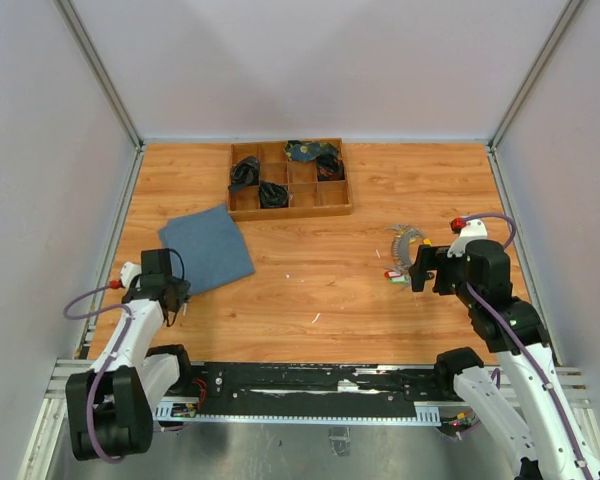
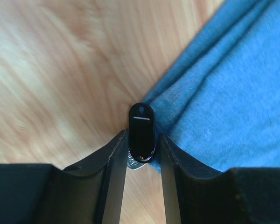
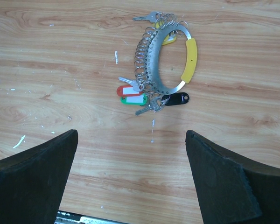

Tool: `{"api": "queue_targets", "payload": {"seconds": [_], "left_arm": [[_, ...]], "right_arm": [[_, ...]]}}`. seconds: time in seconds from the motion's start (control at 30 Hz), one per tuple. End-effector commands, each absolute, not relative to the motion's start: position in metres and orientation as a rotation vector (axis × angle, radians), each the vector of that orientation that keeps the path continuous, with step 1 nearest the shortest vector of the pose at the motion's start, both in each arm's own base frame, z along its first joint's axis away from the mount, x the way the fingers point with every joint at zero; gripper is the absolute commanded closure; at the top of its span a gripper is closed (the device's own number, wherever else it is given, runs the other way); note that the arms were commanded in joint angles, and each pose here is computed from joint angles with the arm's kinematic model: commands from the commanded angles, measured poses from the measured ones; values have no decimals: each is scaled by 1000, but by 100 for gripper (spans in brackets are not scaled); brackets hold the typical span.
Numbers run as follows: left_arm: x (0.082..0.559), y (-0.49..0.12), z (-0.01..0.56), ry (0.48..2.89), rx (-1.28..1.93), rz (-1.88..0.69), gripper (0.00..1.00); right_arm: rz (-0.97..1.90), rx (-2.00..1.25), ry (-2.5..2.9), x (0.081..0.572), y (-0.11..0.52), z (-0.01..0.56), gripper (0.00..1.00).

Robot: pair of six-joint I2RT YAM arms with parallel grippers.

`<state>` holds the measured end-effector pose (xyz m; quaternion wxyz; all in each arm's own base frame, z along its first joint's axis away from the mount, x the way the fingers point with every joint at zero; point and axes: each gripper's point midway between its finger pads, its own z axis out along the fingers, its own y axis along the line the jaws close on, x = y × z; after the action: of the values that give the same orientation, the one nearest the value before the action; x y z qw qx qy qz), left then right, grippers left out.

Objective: Put the keys on the keyring

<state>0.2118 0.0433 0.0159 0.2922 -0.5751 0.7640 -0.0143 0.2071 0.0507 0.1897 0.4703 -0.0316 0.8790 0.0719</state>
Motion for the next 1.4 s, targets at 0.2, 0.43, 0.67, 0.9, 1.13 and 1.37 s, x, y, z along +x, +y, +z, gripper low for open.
{"api": "queue_targets", "payload": {"seconds": [0.2, 0.43, 0.67, 0.9, 1.13, 1.37], "left_arm": [[197, -26, -6, 2323, -1364, -62, 62], [188, -36, 0, 2322, -1293, -79, 65], [191, -30, 14, 2291, -1229, -71, 58], [190, -34, 21, 2321, -1180, -90, 50], [176, -40, 12, 2351, -1179, -113, 53], [168, -45, 8, 2357, -1178, -157, 63]], "right_arm": [[138, -61, 2163, 205, 46, 187, 2], [134, -60, 2161, 206, 45, 187, 2], [137, -62, 2162, 206, 46, 187, 2], [148, -65, 2161, 205, 47, 187, 2], [154, -66, 2161, 205, 48, 187, 2], [155, -70, 2164, 205, 49, 187, 2]]}}
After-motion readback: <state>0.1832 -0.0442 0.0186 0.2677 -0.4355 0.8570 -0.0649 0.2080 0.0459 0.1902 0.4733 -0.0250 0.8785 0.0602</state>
